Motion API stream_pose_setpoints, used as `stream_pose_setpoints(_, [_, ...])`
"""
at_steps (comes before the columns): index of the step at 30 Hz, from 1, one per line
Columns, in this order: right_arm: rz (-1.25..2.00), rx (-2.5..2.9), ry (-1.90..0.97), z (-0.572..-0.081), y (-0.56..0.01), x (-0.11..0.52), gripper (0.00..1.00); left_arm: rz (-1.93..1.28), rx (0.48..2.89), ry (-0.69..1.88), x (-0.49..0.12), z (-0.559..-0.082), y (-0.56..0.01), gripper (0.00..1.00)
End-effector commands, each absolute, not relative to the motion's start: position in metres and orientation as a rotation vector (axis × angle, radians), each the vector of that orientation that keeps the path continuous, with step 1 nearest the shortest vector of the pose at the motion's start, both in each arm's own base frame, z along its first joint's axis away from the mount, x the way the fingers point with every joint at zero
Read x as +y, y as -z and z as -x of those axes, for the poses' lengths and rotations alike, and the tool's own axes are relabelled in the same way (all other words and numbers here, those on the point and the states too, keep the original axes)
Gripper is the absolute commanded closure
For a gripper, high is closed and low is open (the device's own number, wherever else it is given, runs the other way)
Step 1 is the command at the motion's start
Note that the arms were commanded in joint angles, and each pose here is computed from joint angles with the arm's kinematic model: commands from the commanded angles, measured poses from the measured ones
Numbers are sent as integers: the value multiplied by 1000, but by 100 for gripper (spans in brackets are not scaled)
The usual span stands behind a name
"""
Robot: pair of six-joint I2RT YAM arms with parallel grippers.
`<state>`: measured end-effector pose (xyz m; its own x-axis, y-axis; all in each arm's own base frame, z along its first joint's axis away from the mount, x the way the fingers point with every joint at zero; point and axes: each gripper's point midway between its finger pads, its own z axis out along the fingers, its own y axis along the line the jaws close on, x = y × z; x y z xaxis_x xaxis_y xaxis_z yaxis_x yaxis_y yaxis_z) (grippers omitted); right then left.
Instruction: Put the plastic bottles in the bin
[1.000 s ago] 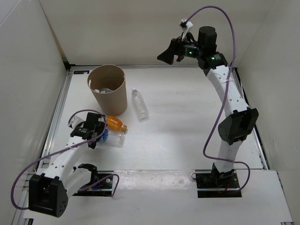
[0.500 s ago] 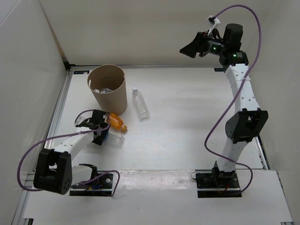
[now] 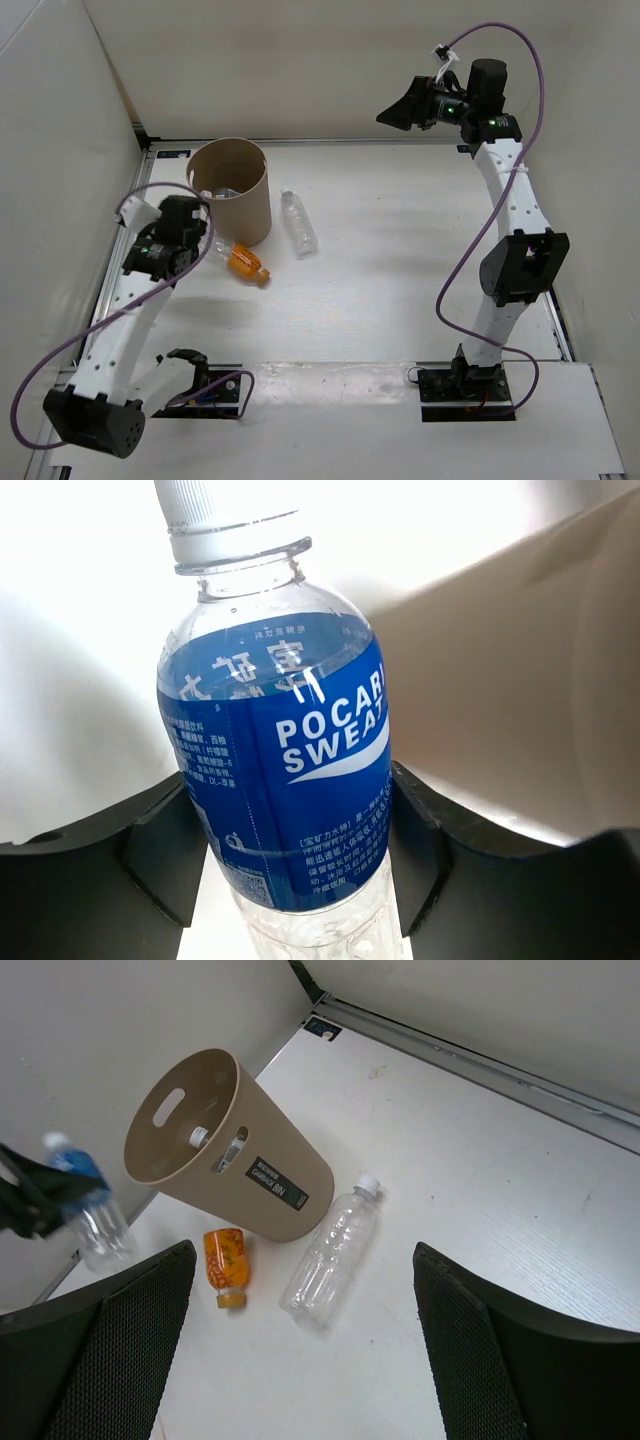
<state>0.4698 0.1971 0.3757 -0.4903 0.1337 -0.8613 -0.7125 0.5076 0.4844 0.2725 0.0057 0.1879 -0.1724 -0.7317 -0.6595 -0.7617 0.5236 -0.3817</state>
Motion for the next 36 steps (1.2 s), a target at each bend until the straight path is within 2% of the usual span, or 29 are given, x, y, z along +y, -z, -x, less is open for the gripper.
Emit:
stream_pose_setpoints(1, [517,1734,-1125,-460,-398,195,10,1083,1709,-260,50,-261,-276,60])
stream_pose_setpoints(5, [512,1737,-1124,-464,-393,194,10,954,1581,-309,61,-274,-349,60])
stream_pose_setpoints(10, [507,1736,-1124,-466,-393,191,10,802,1360,-199,36,-330,-442,58])
stream_pose_setpoints(11, [507,1737,-1126,-466,-392,193,10,698,1438,-312,30,-353,-430,56])
stream_pose_setpoints(13, [507,1737,-1126,-466,-391,191,10,659,1391,-264,18,-372,-454,52])
stream_pose_setpoints(14, [517,1736,-1120,-464,-391,191,10,627,1432,-269,6,-400,-441,51])
stream_pose_setpoints(17, [533,1749,-1113,-461,-386,188,10,590,1456,-240,-14,-438,-431,47])
stream_pose_setpoints(21, [528,1799,-1118,-454,-374,183,10,558,1522,-270,-27,-465,-404,34])
stream_pose_setpoints(22, [527,1806,-1120,-452,-372,182,10,556,1527,-271,-28,-467,-401,29])
stream_pose_setpoints(23, [516,1823,-1122,-451,-369,179,10,560,1533,-273,-28,-468,-398,18])
stream_pose_setpoints(25, [521,1833,-1111,-449,-366,175,10,569,1532,-272,-29,-468,-397,9])
stream_pose_setpoints(26, [523,1844,-1115,-448,-363,176,10,571,1523,-267,-29,-466,-402,0])
stream_pose_setpoints(30, [541,1852,-1103,-447,-356,176,10,600,1447,-282,-17,-449,-437,0])
stream_pose_setpoints(34, [549,1868,-1118,-448,-347,181,10,609,1362,-248,0,-405,-483,0])
stream_pose_setpoints(36, [555,1870,-1119,-449,-345,182,10,692,1356,-114,-6,-396,-471,0])
